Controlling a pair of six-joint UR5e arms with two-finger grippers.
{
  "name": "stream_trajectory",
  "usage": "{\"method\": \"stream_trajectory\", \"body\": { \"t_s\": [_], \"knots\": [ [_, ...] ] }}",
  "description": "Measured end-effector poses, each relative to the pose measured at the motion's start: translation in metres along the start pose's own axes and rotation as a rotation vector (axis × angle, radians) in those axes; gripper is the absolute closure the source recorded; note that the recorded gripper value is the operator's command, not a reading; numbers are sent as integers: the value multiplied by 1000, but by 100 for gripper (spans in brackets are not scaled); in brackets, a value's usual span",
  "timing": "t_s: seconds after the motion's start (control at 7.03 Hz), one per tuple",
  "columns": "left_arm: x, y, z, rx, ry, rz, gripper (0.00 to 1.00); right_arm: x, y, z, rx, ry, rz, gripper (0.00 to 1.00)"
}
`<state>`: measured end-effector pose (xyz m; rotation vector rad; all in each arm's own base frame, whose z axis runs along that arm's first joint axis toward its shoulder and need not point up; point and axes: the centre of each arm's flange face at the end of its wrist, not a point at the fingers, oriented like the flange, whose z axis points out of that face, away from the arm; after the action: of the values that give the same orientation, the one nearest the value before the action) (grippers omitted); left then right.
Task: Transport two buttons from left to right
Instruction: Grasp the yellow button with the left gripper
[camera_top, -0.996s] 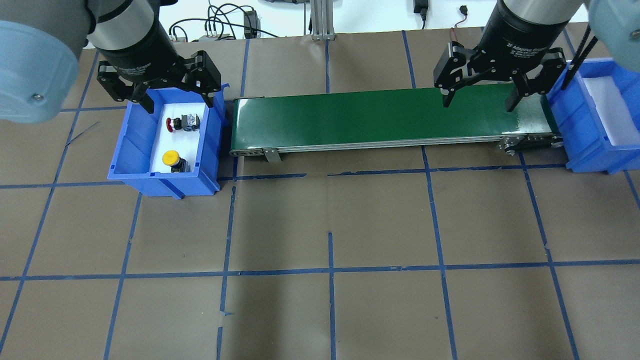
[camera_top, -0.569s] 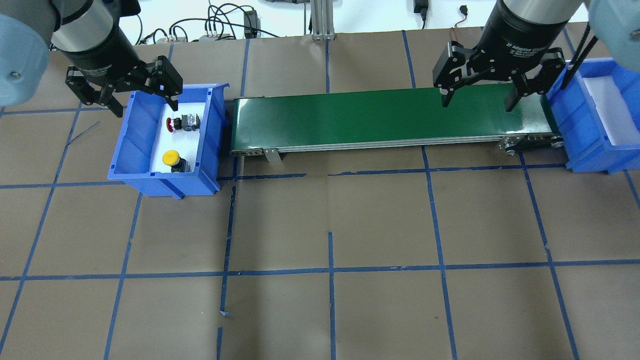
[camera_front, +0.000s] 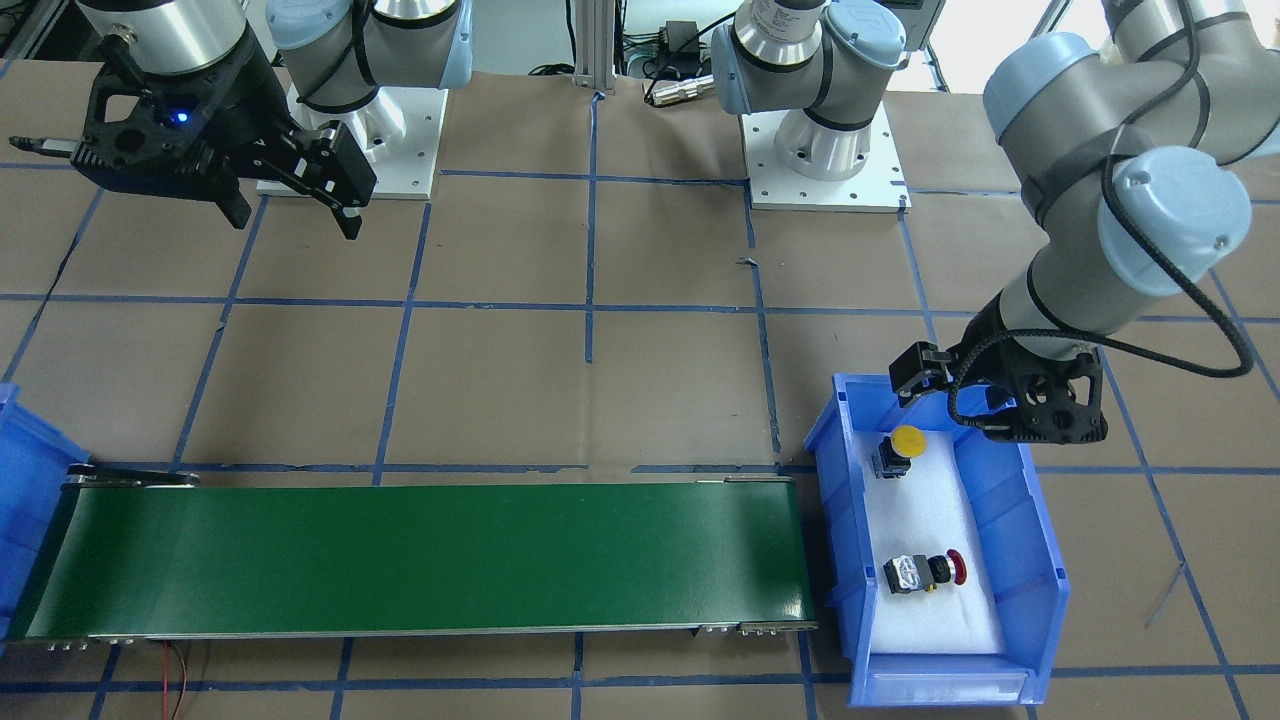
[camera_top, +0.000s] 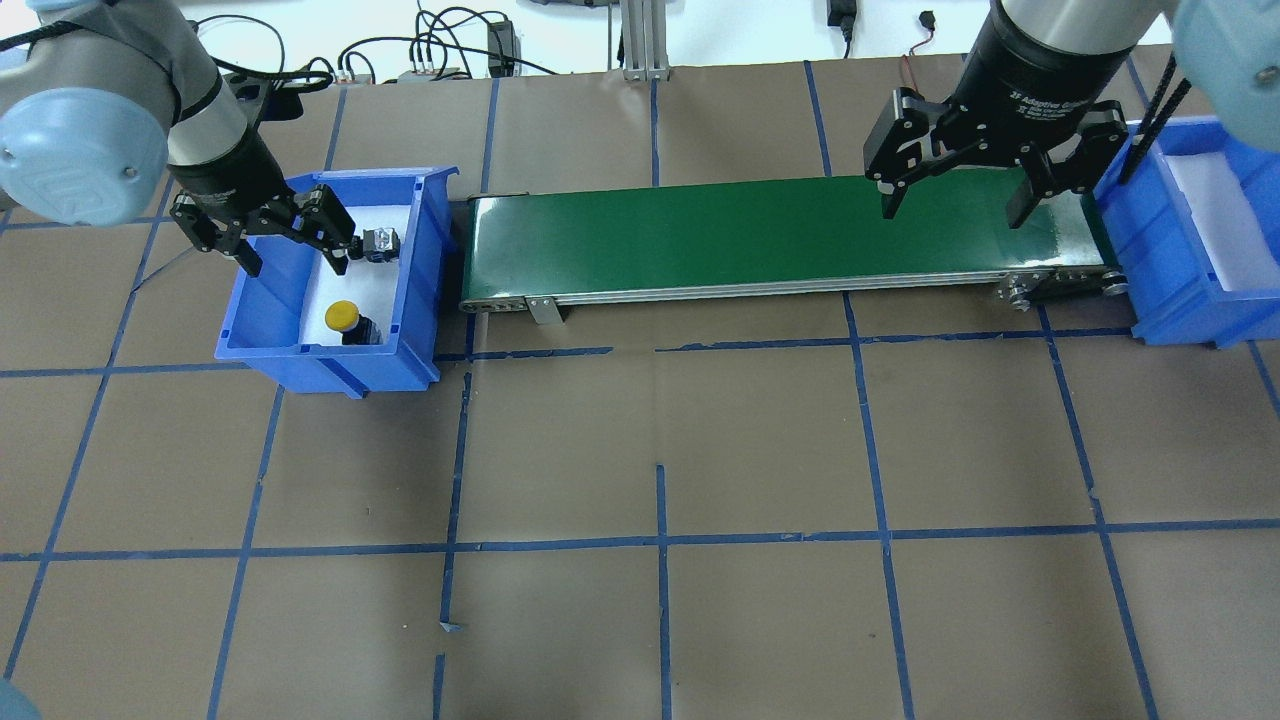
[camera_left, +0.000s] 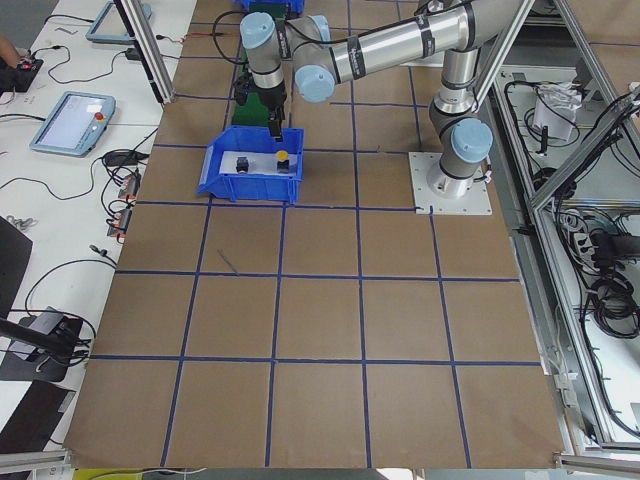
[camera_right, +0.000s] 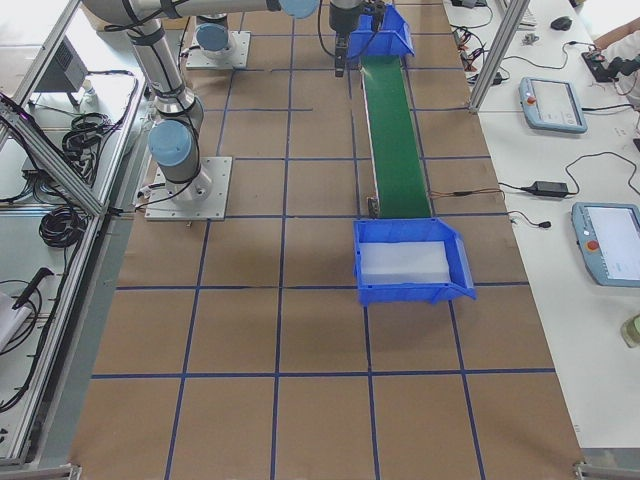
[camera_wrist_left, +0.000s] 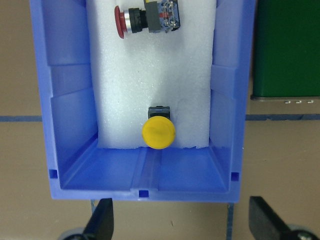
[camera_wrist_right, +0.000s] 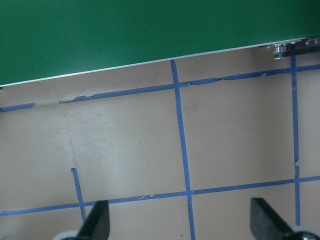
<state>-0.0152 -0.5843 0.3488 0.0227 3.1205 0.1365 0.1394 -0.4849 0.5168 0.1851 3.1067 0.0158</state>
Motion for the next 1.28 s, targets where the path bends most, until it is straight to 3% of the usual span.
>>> {"method": "stream_trajectory", "body": {
  "t_s": [0.28, 0.71, 0.85, 1.14, 1.28],
  "knots": [
    [-10, -20, 43, 8, -3, -3, 5, -2, 1, 1, -1, 0, -4, 0],
    [-6, -25, 85, -54, 9, -34, 5, -2, 0, 0, 0, 1, -5, 0],
    [-6, -25, 93, -70, 9, -33, 13, -2, 0, 0, 0, 1, -5, 0],
    [-3, -25, 99, -87, 13, -29, 63, -2, 1, 1, -2, 3, -8, 0],
    [-2, -24, 99, -88, 15, -27, 72, -2, 1, 1, -2, 3, -10, 0]
  ]
}}
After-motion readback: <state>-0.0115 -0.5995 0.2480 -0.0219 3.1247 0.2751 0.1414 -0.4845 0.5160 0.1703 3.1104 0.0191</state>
